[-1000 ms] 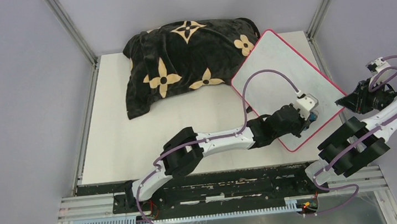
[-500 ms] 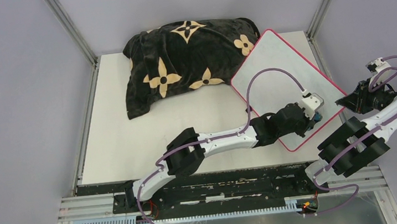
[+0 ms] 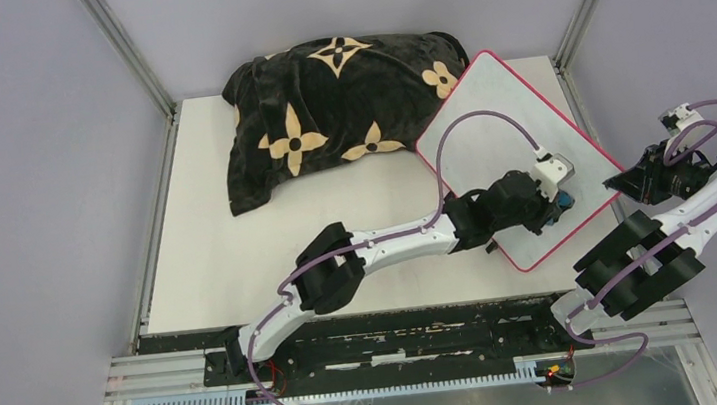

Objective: Erase the whiteboard

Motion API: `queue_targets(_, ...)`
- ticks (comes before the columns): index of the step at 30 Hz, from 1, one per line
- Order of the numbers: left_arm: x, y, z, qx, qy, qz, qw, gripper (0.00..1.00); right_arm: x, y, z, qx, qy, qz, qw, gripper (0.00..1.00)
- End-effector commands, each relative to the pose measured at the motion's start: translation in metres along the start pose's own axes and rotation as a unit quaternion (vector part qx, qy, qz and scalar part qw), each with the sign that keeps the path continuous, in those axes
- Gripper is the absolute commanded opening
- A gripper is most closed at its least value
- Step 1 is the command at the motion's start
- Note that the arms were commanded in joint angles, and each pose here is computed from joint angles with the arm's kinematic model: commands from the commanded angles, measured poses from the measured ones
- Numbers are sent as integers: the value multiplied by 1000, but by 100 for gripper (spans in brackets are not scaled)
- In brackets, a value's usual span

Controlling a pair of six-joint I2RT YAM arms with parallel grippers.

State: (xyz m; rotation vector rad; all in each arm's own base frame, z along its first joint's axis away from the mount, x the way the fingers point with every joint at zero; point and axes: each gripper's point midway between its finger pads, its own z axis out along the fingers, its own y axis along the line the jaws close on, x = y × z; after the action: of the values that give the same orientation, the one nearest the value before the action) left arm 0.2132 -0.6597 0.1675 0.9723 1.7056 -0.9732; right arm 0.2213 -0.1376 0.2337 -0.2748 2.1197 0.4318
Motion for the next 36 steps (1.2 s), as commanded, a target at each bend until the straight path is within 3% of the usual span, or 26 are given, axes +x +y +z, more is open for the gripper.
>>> queue_targets(1,-39,127,-19,-159,-41,13,986,3,31,40,-7,-52,77,49,994,1)
queue_targets(11,-38,135,-24,-159,-36,10,987,3,29,41,-8,-48,78,45,995,1)
queue_targets(20,-55,51,-22,-83,-62,12,995,3,30,41,-8,-48,79,47,995,0)
queue_targets(29,-41,-40,-11,-14,-61,33,998,3,28,43,-9,-46,78,48,995,1)
queue_targets(36,-37,-26,-2,-43,-56,51,996,3,31,47,-9,-45,82,44,995,1)
